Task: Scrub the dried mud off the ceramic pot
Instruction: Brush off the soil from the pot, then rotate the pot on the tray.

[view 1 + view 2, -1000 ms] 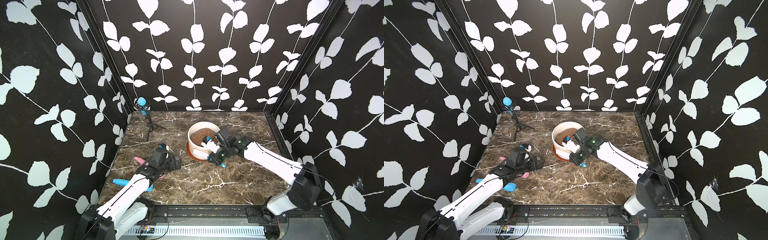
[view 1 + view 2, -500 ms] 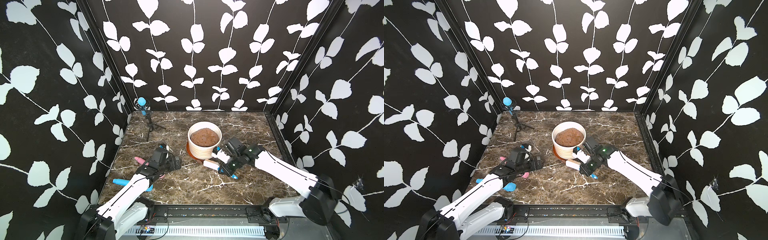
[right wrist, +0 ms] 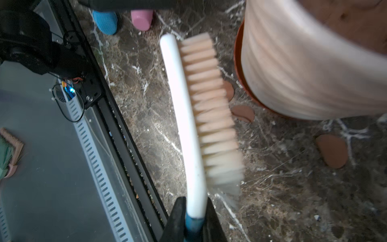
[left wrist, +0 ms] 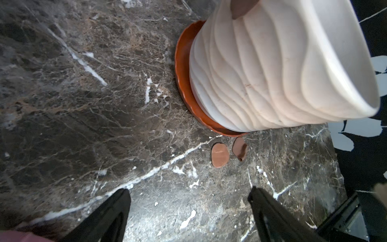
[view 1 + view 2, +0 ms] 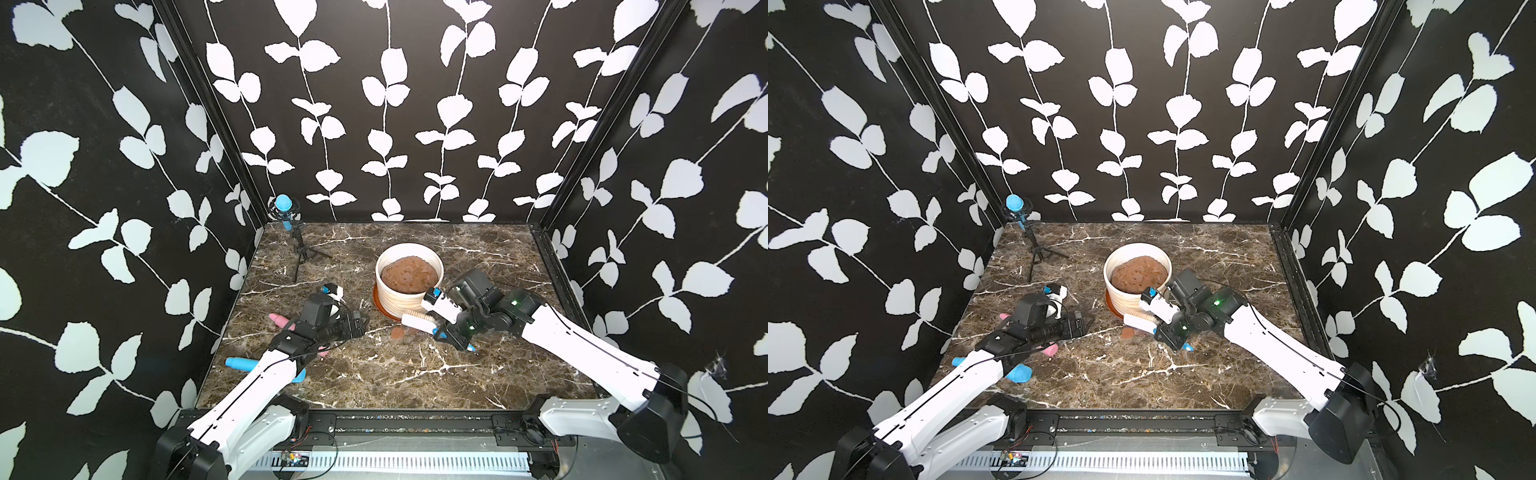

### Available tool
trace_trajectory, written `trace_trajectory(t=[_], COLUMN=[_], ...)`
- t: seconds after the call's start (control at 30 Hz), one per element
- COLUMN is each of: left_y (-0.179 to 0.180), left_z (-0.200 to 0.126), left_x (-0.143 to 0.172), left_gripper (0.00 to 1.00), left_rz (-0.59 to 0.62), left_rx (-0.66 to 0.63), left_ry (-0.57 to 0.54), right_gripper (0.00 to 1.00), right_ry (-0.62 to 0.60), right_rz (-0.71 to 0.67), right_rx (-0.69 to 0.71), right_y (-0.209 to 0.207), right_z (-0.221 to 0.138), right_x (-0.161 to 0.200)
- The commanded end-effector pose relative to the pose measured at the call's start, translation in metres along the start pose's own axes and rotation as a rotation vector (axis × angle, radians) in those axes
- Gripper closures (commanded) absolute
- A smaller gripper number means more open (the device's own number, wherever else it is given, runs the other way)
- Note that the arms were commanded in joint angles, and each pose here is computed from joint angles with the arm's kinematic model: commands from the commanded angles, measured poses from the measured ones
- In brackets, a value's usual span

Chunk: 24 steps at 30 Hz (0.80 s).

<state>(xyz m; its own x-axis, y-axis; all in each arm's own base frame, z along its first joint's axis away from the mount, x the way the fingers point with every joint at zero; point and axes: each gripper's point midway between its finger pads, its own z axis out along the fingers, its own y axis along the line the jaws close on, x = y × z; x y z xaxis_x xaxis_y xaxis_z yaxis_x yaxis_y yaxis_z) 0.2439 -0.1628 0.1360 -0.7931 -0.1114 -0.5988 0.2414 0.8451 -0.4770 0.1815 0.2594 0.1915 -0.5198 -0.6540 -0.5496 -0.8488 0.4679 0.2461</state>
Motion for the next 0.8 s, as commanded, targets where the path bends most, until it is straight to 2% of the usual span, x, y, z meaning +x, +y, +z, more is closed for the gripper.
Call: trace_trajectory(t=[0.0, 0.07, 0.17, 0.3, 0.37, 0.53, 0.63, 0.7, 0.77], left_y=[-0.045, -0.064, -0.093, -0.136, -0.145, -0.15, -0.146, -0.143, -0.135], left_z=[-0.028, -0.037, -0.043, -0.048, -0.046, -0.034, -0.019, -0.006, 0.009], left_x=[-0.034, -0.04, -0.044, -0.04, -0.038, -0.032, -0.038, -0.044, -0.039], left_gripper=[0.08, 0.09, 0.17, 0.16, 0.15, 0.1, 0.08, 0.13, 0.17], left_rz=[0.246, 0.359, 0.498, 0.753, 0.87, 1.183, 1.335, 1.387, 1.409], left_rx=[0.049, 0.052, 0.148, 0.373, 0.419, 0.469, 0.447, 0.423, 0.417], left_ry=[-0.091, -0.087, -0.062, -0.066, -0.037, 0.08, 0.092, 0.1, 0.164], right_gripper=[1.0, 1.0, 1.0, 1.0, 1.0, 1.0, 1.0, 1.0, 1.0], right_ry=[-0.155, -0.176, -0.215, -0.321, -0.377, -0.396, -0.376, -0.375, -0.372], right_rz=[-0.055, -0.086, -0.112, -0.025, 0.009, 0.066, 0.071, 0.071, 0.07], right_rx=[0.147, 0.251, 0.42, 0.705, 0.777, 0.795, 0.777, 0.757, 0.737], right_y=[-0.014, -0.025, -0.044, -0.079, -0.088, -0.096, -0.098, -0.098, -0.097], right_z=[-0.031, -0.049, -0.078, -0.12, -0.132, -0.129, -0.12, -0.116, -0.113], right_x=[-0.037, -0.038, -0.035, -0.027, -0.02, -0.005, -0.001, 0.0, 0.001])
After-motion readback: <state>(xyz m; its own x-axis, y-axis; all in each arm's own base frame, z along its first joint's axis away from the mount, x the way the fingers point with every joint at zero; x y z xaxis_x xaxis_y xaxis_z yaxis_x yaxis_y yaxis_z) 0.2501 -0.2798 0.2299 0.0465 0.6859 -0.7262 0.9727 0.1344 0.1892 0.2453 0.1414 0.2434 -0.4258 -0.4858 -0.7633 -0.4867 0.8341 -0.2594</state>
